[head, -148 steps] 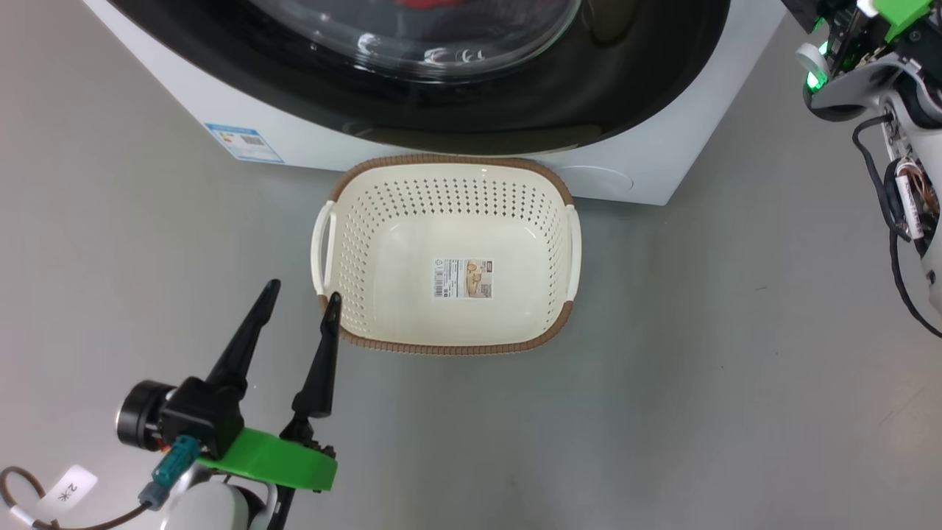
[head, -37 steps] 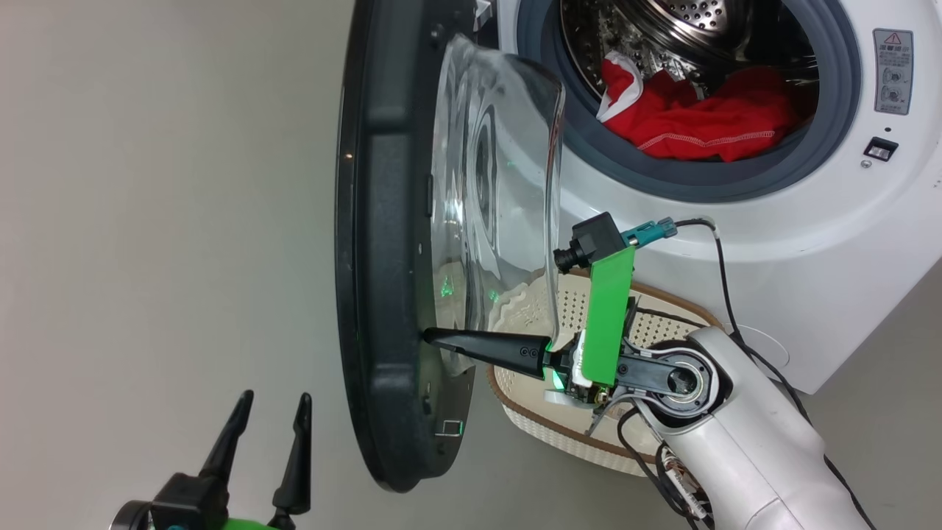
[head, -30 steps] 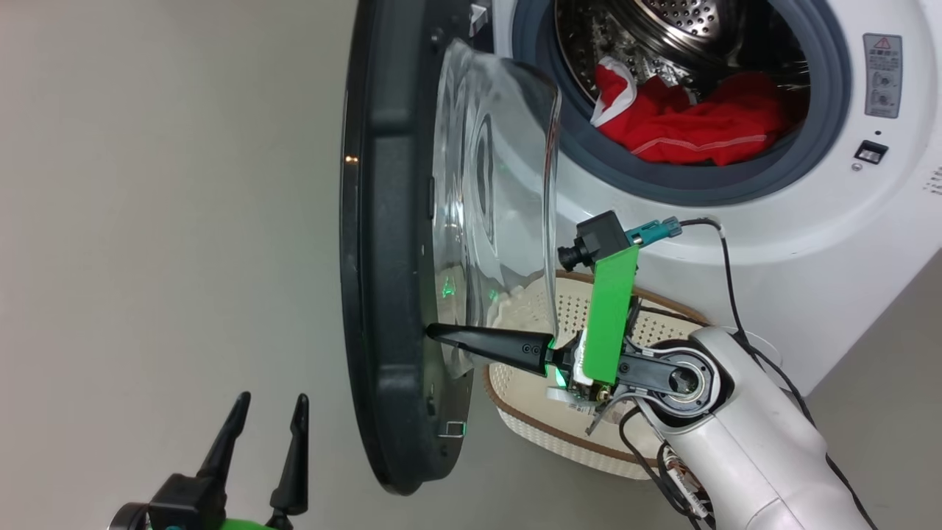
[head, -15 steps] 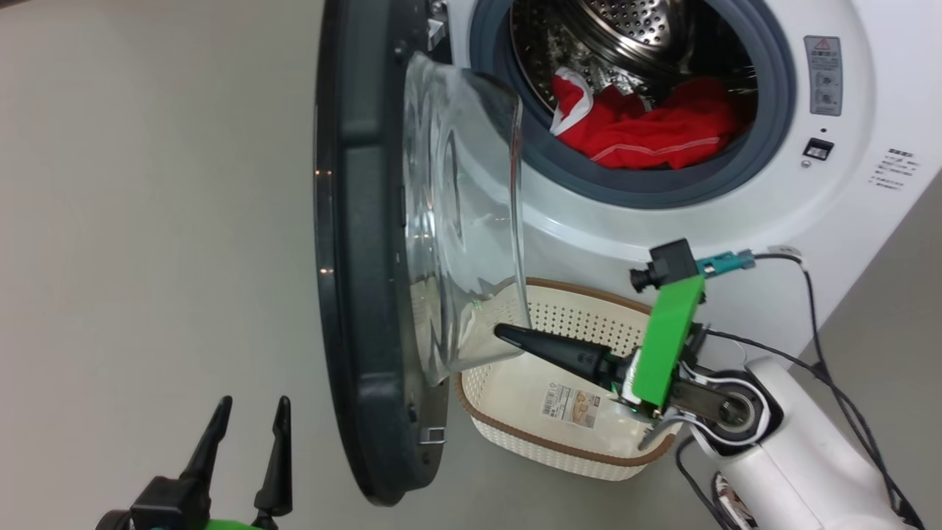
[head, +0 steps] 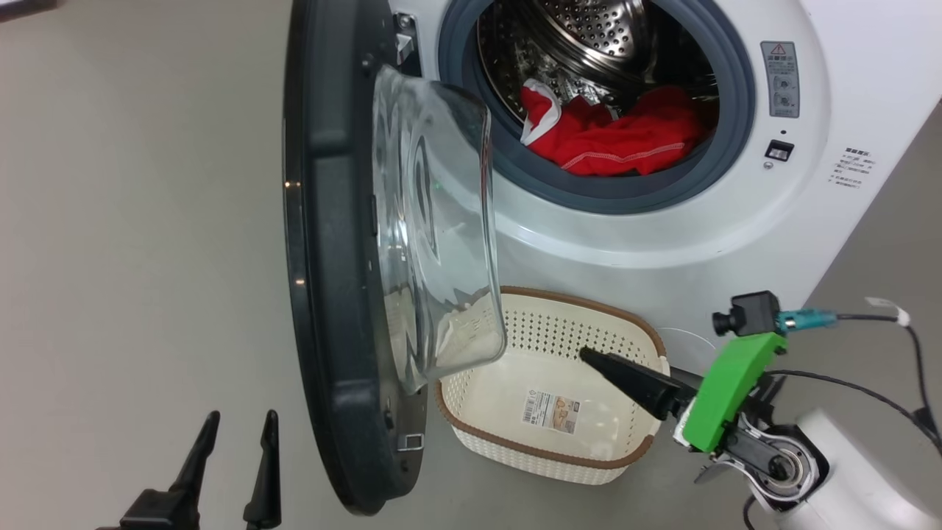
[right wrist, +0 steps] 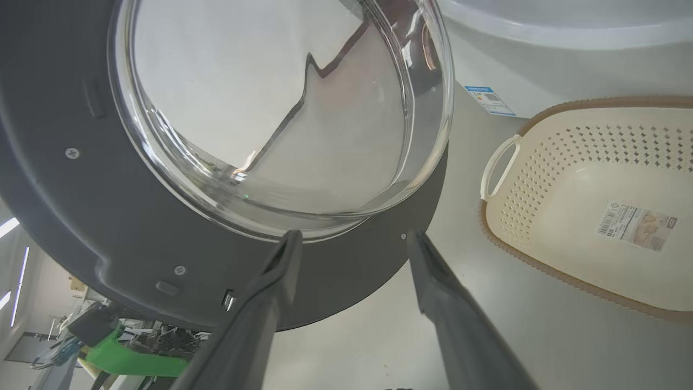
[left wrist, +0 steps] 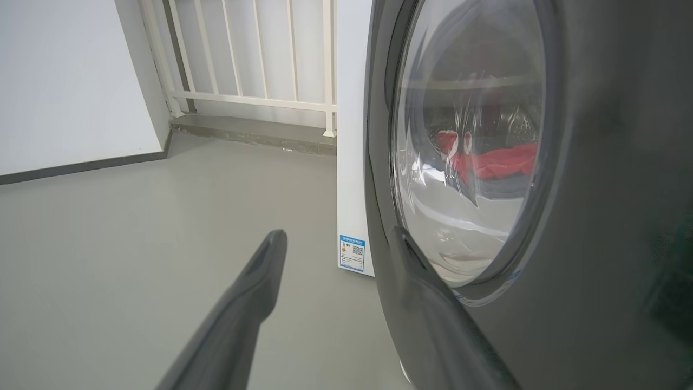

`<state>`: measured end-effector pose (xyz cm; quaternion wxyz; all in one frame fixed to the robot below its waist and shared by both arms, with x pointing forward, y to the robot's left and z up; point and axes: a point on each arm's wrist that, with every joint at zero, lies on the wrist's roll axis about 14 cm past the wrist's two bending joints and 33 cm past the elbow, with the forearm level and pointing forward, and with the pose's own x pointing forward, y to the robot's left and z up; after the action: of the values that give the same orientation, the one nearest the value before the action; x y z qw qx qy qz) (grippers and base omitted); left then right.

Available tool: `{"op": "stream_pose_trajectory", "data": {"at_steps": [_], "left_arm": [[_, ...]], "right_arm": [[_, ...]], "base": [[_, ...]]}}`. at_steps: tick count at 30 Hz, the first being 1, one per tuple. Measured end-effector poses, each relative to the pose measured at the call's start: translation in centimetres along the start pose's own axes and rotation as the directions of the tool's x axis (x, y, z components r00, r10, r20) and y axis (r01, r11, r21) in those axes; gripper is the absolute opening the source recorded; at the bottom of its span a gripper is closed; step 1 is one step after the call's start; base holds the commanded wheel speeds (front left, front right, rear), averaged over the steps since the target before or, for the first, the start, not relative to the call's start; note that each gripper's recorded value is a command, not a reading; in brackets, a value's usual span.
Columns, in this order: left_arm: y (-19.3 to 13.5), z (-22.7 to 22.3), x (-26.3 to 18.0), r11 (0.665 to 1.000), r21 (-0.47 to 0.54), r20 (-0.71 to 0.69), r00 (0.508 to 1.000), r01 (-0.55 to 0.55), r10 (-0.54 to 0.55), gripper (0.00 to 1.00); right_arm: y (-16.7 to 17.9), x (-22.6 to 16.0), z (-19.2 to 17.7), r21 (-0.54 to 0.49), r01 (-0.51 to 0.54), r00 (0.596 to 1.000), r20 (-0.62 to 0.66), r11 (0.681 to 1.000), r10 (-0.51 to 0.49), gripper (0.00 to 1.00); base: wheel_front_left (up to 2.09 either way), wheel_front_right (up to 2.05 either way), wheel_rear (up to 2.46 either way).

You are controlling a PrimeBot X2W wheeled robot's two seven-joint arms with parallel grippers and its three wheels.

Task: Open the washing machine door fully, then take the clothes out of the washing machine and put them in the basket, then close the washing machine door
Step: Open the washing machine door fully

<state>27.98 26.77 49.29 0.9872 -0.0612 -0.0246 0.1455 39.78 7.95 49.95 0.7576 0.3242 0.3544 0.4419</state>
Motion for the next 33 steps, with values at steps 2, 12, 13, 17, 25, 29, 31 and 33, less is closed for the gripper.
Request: {"op": "stream_pose_trajectory", "data": {"at_steps": [2, 12, 13, 17, 25, 29, 31, 33], "left_arm": [[0.0, 0.0, 0.0, 1.000, -0.001, -0.001, 1.000, 0.001, -0.001, 1.00], [0.0, -0.4, 0.2, 1.000, 0.003, -0.012, 1.000, 0.008, -0.008, 1.00], [0.0, -0.5, 0.2, 1.000, 0.003, -0.014, 1.000, 0.007, -0.007, 1.00], [0.1, -0.6, 0.2, 1.000, 0.003, -0.019, 1.000, 0.005, -0.005, 1.00], [0.1, -0.7, 0.3, 1.000, 0.004, -0.023, 1.000, 0.003, -0.003, 1.00], [0.2, -0.8, 0.3, 1.000, 0.006, -0.026, 1.000, -0.001, 0.001, 1.00], [0.3, -0.8, 0.3, 1.000, 0.007, -0.026, 1.000, -0.003, 0.003, 1.00], [0.4, -0.7, 0.3, 1.000, 0.008, -0.025, 1.000, -0.005, 0.005, 1.00]], "right_arm": [[-0.9, -0.6, 0.6, -0.039, 0.035, 0.998, 0.050, 0.999, -0.033, 1.00], [-3.4, -2.7, 1.8, -0.278, 0.163, 0.960, 0.265, 0.947, -0.087, 1.00], [-3.7, -2.9, 1.7, -0.295, 0.172, 0.956, 0.281, 0.940, -0.087, 1.00], [-4.9, -3.6, 1.1, -0.380, 0.211, 0.946, 0.312, 0.901, -0.090, 1.00], [-4.6, -4.4, 5.0, -0.475, 0.290, 0.897, 0.437, 0.831, -0.063, 1.00], [-4.1, -5.2, 6.5, -0.497, 0.338, 0.855, 0.517, 0.799, -0.041, 1.00], [-4.3, -5.7, 6.6, -0.501, 0.366, 0.839, 0.542, 0.785, -0.045, 1.00], [-4.5, -6.2, 6.5, -0.504, 0.389, 0.827, 0.561, 0.771, -0.051, 1.00]], "base": [[0.00, 0.00, 0.00], [0.00, 0.00, 0.00], [0.00, 0.00, 0.00], [0.00, 0.00, 0.00], [0.00, 0.00, 0.00], [0.00, 0.00, 0.00], [0.00, 0.00, 0.00], [0.00, 0.00, 0.00]]}}
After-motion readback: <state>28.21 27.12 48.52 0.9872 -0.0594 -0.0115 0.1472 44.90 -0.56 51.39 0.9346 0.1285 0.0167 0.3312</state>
